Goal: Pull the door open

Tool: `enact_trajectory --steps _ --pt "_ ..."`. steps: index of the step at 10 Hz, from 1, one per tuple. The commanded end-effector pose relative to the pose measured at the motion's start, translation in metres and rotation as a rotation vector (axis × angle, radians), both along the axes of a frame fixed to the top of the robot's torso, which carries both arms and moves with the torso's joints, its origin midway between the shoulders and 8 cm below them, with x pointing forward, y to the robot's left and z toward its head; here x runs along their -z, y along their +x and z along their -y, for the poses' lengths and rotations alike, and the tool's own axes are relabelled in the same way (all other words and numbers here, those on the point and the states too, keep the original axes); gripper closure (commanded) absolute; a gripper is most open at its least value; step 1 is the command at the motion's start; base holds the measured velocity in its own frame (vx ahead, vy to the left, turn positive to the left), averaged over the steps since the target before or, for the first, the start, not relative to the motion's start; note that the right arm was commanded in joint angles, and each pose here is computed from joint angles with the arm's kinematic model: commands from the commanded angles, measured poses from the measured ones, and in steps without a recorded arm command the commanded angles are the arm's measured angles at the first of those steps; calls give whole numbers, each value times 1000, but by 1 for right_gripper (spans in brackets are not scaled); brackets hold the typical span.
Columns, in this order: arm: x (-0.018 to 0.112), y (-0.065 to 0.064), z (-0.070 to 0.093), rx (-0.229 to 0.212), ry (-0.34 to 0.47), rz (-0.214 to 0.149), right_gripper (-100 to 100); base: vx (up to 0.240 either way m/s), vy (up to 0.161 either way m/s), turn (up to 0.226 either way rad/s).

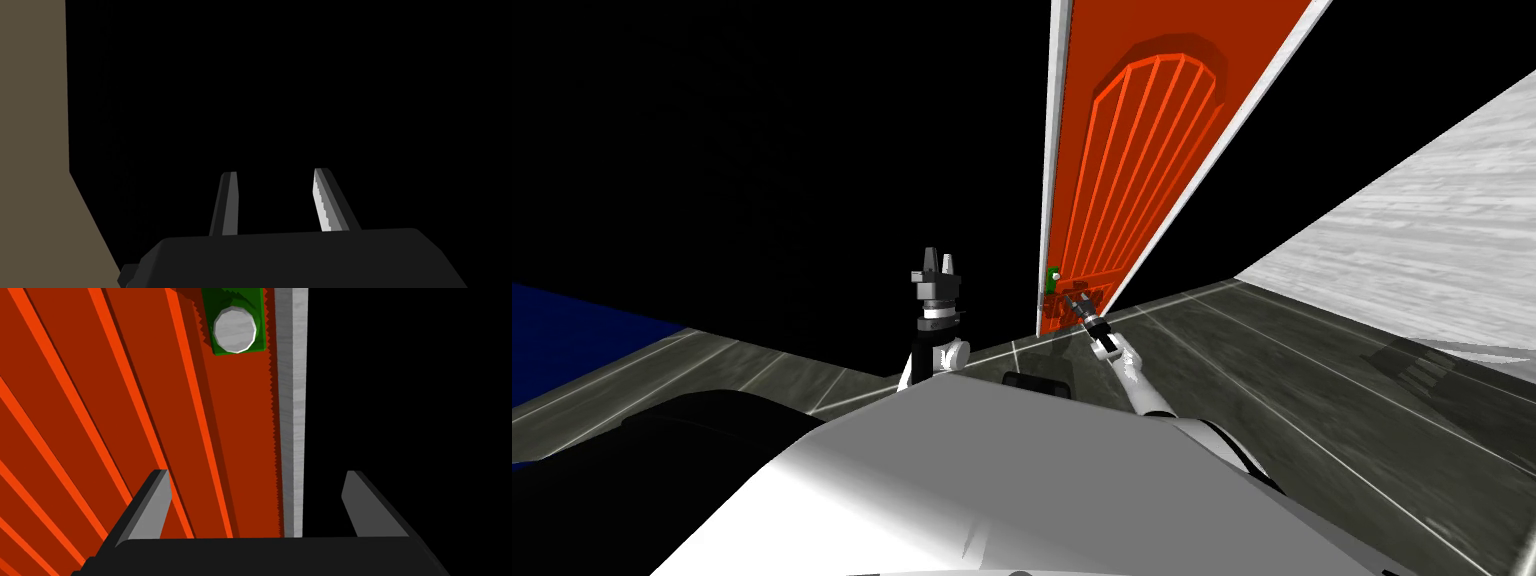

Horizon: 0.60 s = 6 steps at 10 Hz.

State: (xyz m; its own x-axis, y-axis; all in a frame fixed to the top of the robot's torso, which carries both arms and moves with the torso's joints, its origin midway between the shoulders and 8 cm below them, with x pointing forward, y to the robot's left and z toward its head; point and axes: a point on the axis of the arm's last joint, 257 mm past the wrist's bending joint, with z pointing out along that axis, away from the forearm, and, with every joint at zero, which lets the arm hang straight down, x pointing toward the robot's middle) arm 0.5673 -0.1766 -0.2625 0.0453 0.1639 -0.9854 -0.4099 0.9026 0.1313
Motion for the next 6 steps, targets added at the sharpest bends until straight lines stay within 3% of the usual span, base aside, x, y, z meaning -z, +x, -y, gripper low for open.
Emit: enact_trajectory --steps 1,6 --pt "7 4 1 0 -33 -9 -100 71 40 10" --pt "28 13 6 -3 -134 -37 -100 88 29 11"
